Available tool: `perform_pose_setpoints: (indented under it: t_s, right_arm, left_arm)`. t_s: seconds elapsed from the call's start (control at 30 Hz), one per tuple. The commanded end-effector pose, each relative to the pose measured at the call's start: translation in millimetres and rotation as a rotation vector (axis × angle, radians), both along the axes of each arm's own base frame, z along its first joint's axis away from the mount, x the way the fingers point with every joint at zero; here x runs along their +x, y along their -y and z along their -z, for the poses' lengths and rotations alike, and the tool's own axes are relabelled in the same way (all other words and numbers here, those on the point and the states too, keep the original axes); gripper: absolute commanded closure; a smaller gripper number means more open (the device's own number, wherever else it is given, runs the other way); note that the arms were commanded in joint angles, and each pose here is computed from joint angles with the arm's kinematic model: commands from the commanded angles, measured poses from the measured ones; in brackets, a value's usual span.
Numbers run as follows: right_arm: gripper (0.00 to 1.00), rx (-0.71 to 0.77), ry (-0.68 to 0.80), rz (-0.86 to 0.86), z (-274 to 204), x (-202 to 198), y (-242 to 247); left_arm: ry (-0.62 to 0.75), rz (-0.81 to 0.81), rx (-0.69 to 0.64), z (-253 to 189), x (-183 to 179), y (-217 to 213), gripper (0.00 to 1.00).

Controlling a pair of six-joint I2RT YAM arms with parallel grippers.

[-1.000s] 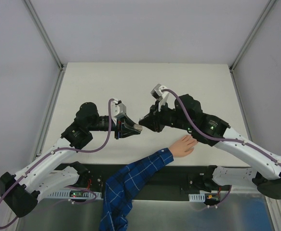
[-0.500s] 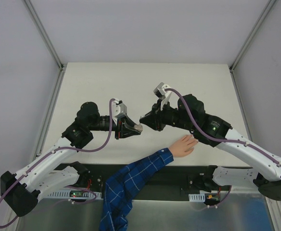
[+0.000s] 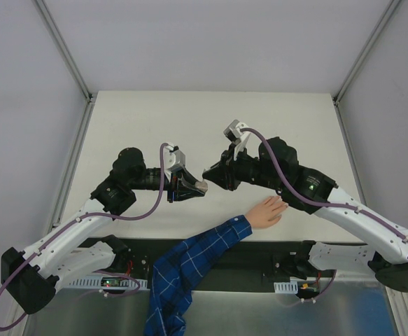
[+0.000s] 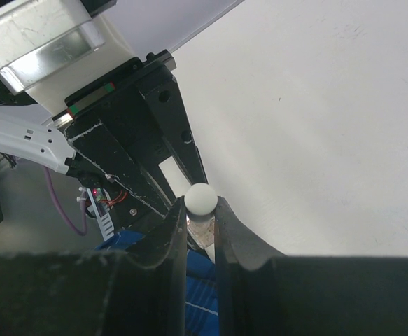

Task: Paint the nails

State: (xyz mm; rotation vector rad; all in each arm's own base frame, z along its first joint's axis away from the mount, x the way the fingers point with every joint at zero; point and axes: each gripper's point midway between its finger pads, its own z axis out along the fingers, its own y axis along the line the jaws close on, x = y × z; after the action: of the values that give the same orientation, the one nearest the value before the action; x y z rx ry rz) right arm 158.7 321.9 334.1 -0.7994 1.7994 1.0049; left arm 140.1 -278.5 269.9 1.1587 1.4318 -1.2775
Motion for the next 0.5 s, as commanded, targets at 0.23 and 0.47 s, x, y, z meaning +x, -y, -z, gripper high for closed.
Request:
perform_pose_setpoints:
  t_s: [0.23,0.47]
  right_arm:
    - [1.0,0.096,0.023,0.007,-26.2,-4.6,5.6]
    - [0.99,0.117,0.023,0.007,-31.1,-3.7,3.4]
  left_arm:
    - [0.059,0.03,-0.048,-23.9,-3.4,2.6,1.0]
    - [0.059,0.03,-0.048,-24.2,-3.2,2.7,1.0]
